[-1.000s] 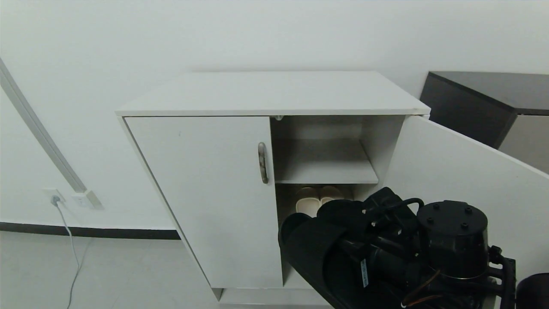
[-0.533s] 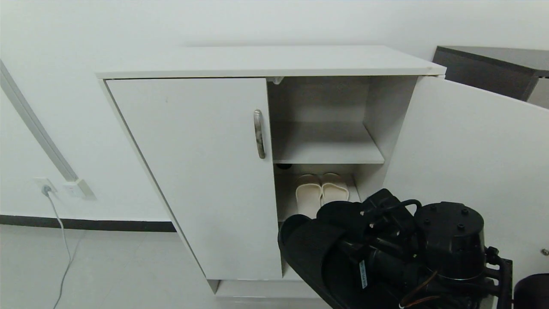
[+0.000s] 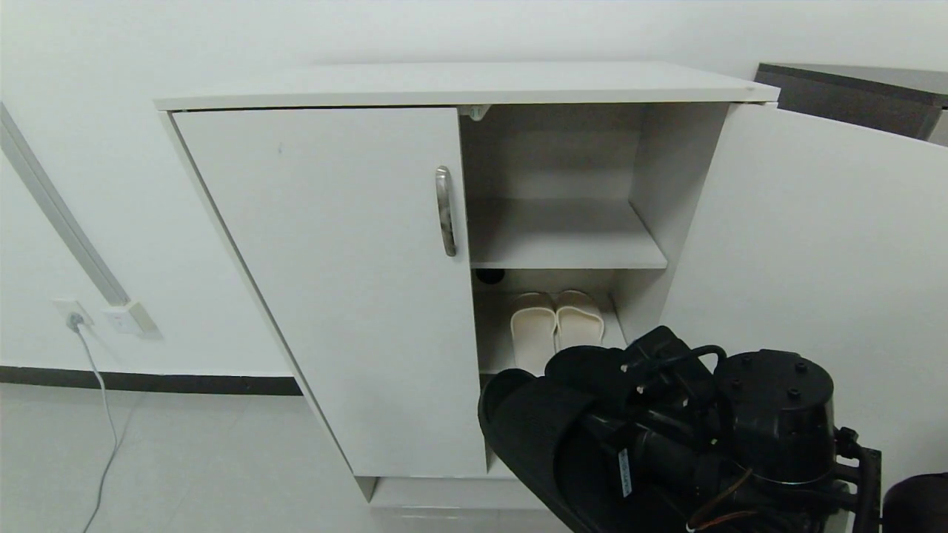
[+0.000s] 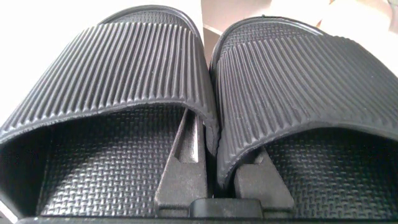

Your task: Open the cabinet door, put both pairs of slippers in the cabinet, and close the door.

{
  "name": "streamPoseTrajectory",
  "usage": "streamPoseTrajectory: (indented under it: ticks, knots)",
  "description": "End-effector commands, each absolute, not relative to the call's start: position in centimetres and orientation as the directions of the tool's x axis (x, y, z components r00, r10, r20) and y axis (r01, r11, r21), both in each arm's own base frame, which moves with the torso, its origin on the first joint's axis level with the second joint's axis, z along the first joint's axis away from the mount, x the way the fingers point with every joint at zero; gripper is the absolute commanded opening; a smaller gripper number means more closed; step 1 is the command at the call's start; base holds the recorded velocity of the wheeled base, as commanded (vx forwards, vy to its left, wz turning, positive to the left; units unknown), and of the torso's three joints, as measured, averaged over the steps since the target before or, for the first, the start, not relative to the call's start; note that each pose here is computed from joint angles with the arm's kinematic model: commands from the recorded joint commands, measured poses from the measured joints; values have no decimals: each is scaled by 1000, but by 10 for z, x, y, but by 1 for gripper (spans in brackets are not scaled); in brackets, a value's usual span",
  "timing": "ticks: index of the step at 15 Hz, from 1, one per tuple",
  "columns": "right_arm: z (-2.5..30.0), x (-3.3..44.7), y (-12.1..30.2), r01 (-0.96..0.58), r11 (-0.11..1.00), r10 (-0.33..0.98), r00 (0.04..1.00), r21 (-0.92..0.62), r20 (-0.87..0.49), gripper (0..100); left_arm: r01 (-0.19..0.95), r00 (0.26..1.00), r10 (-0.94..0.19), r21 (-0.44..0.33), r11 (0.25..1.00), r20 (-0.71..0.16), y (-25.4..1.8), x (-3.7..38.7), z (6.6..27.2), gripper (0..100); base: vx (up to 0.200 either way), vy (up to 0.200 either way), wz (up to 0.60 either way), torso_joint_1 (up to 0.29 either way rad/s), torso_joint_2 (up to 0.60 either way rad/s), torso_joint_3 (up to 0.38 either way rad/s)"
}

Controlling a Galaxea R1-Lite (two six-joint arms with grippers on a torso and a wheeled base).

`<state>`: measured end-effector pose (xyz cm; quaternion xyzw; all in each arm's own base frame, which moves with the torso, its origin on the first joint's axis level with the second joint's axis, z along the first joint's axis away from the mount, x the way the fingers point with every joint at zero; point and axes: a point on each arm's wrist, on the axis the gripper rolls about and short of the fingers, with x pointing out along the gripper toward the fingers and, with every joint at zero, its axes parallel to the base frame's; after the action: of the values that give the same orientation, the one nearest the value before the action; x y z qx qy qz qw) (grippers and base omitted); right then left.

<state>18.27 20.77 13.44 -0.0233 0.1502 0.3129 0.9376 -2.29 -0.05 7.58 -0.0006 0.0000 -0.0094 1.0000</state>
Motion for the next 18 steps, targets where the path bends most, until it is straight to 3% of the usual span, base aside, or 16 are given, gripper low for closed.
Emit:
streamPoseTrajectory:
  ticks: [1,14,18]
  knots:
    - [134,183,208,-593,803,580,761,51,-291,0,20,1000,-20,-2,1000,0,-1,-23,76,0,0,0,0,0,0,0]
    - [121,184,217,-617,787,585,746,-1,-317,0,20,1000,-20,0,1000,-2,-1,-23,76,0,0,15,-46,0,0,1]
    - [114,203,251,-462,886,444,868,-33,-223,0,20,1000,-20,2,1000,0,-1,-23,76,0,0,0,0,0,0,0]
